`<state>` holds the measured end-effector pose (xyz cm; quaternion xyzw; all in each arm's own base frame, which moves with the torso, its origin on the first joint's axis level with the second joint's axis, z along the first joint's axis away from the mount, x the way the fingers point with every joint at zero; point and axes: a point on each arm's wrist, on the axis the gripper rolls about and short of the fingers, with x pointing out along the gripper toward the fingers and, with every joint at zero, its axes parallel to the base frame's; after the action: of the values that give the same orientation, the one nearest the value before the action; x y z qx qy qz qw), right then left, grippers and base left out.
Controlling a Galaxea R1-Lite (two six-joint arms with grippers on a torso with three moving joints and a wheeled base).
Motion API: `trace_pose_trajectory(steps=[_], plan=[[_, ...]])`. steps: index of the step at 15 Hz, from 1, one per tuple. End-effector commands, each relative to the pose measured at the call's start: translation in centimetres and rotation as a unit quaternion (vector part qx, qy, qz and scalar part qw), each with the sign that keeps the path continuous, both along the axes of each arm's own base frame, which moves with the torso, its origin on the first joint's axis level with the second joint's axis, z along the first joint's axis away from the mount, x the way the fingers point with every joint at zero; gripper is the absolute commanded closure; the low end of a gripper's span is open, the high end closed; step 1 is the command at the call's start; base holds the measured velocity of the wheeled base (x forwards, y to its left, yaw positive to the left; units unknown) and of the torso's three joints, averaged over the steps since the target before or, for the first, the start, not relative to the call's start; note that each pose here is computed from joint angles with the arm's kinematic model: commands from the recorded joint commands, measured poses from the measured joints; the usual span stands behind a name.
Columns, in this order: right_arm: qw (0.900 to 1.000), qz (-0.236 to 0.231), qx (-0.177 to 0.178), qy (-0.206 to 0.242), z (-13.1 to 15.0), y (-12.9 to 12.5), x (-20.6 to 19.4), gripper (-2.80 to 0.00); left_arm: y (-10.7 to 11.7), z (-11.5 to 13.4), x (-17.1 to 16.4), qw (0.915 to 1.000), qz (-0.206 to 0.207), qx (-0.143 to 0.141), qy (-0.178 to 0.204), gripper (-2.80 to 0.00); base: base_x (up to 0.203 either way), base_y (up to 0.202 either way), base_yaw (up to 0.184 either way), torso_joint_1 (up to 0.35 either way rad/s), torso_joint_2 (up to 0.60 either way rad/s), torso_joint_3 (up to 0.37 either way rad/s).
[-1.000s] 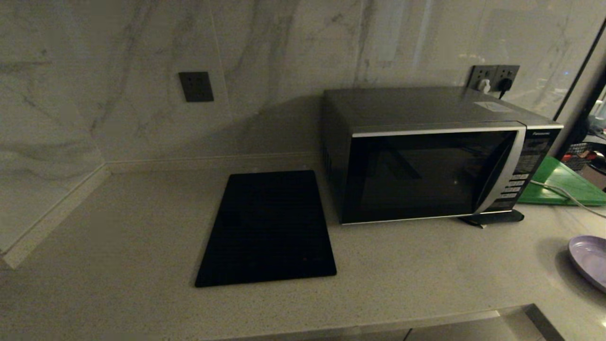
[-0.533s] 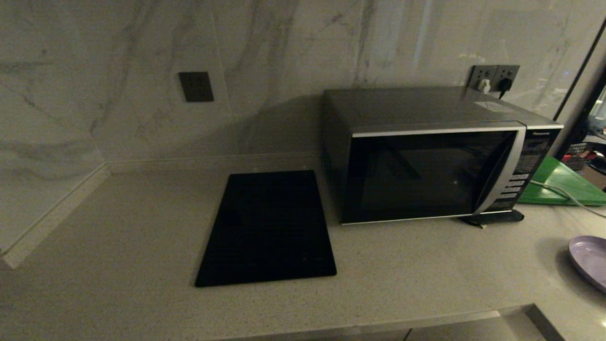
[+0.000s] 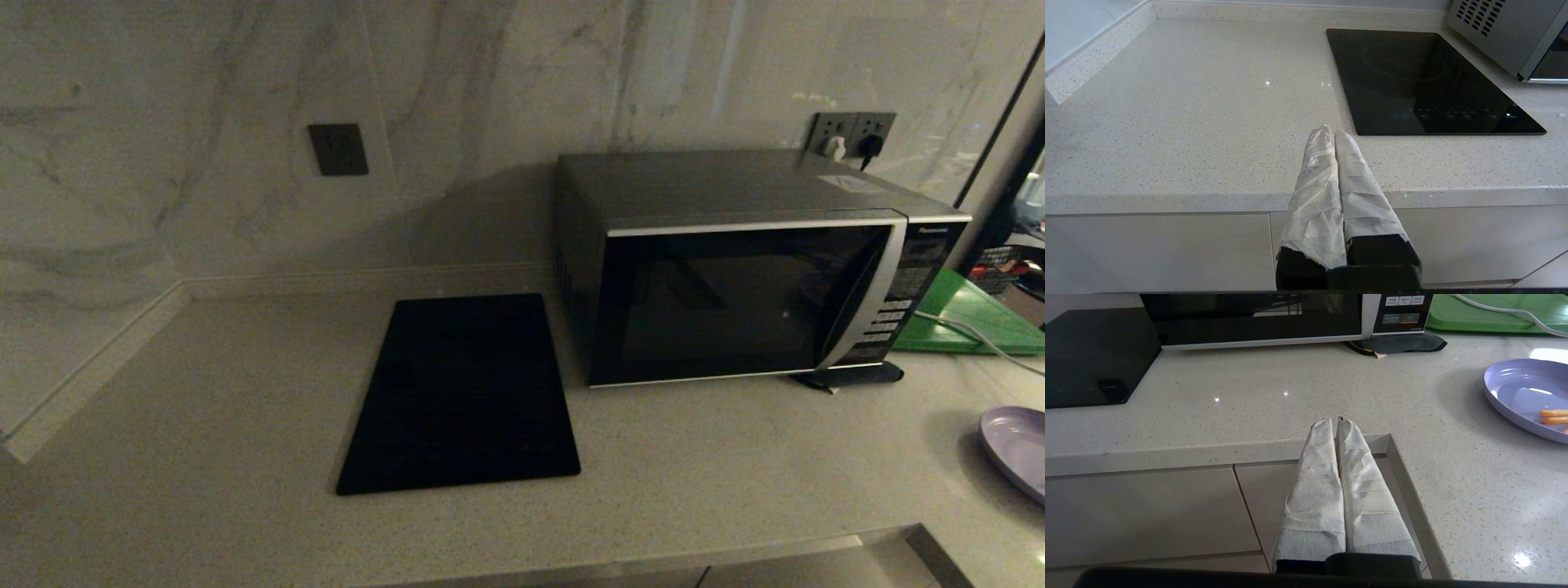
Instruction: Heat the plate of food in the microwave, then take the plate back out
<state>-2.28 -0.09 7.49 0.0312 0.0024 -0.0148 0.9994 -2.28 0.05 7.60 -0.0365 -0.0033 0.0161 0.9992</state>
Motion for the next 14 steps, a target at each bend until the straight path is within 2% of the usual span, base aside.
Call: trace_pose_trajectory(steps=[1, 14], plan=[[1.000, 0.000, 0.000, 0.002, -0.04, 0.00, 0.02, 0.00, 0.00, 0.01, 0.01, 1.0000, 0.001, 0.000, 0.000, 0.00, 0.000, 0.000, 0.000, 0.000, 0.00, 0.000], [1.000, 0.000, 0.001, 0.002, -0.04, 0.00, 0.02, 0.00, 0.00, 0.01, 0.01, 1.0000, 0.001, 0.000, 0.000, 0.00, 0.000, 0.000, 0.000, 0.000, 0.00, 0.000]])
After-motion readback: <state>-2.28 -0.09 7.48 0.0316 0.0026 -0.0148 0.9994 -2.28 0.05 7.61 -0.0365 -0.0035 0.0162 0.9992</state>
